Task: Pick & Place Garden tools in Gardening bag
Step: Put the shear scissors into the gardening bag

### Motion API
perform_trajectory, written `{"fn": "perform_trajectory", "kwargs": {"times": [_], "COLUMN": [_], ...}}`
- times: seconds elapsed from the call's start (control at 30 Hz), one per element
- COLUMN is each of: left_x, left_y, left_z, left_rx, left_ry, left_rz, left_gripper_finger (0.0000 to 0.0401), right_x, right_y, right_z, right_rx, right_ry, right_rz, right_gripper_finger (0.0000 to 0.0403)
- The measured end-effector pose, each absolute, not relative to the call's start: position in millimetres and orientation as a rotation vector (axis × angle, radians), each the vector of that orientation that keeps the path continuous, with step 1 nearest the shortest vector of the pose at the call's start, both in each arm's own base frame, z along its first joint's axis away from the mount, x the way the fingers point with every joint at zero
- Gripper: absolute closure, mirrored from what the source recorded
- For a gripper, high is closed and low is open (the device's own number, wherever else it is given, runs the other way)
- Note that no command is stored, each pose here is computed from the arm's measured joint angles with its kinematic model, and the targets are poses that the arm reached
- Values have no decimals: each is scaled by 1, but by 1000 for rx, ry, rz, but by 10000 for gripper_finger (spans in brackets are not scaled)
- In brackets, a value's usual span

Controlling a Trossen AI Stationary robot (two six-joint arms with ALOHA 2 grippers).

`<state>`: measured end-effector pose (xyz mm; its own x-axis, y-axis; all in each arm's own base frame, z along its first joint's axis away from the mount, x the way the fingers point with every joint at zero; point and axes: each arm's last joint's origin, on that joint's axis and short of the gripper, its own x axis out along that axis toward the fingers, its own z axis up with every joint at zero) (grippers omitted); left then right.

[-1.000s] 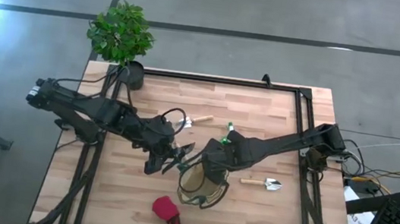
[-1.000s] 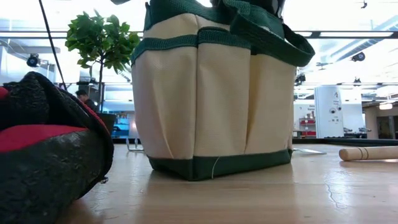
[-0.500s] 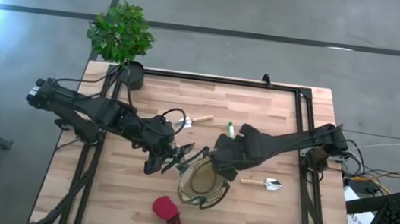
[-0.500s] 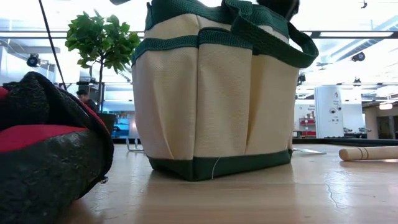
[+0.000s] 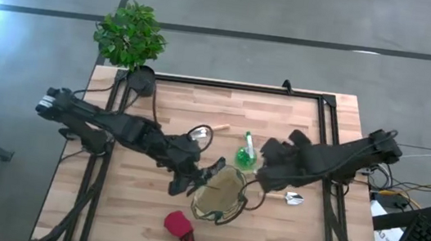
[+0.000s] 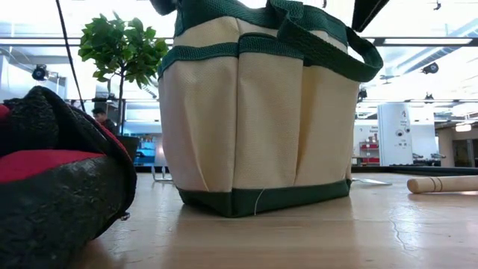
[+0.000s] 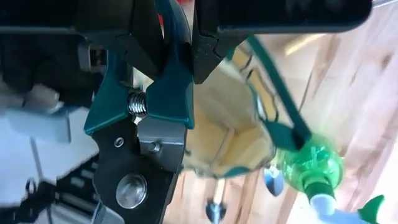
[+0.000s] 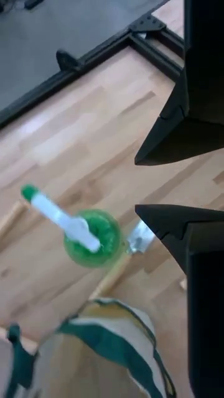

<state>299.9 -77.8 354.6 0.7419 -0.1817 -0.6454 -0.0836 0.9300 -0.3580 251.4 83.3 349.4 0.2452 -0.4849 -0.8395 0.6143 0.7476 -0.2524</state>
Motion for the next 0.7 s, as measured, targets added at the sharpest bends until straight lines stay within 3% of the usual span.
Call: {"fn": "perform_trajectory", "kwargs": {"times": [0.2, 0.7], "left_x": [328, 358], "left_y": [-84, -90], "left_z": [344, 296], "left_rx": [-390, -446], "left_ry": [689, 816], "left_rz": [-48, 74], "left_gripper_finger": [345, 345], "right_x": [225, 188], "right_y": [71, 56], "right_z": [350, 319], "right_rx": [157, 232], "right_ry": [994, 973], "right_rz": [-823, -883], "right_gripper_finger": [312, 335]}}
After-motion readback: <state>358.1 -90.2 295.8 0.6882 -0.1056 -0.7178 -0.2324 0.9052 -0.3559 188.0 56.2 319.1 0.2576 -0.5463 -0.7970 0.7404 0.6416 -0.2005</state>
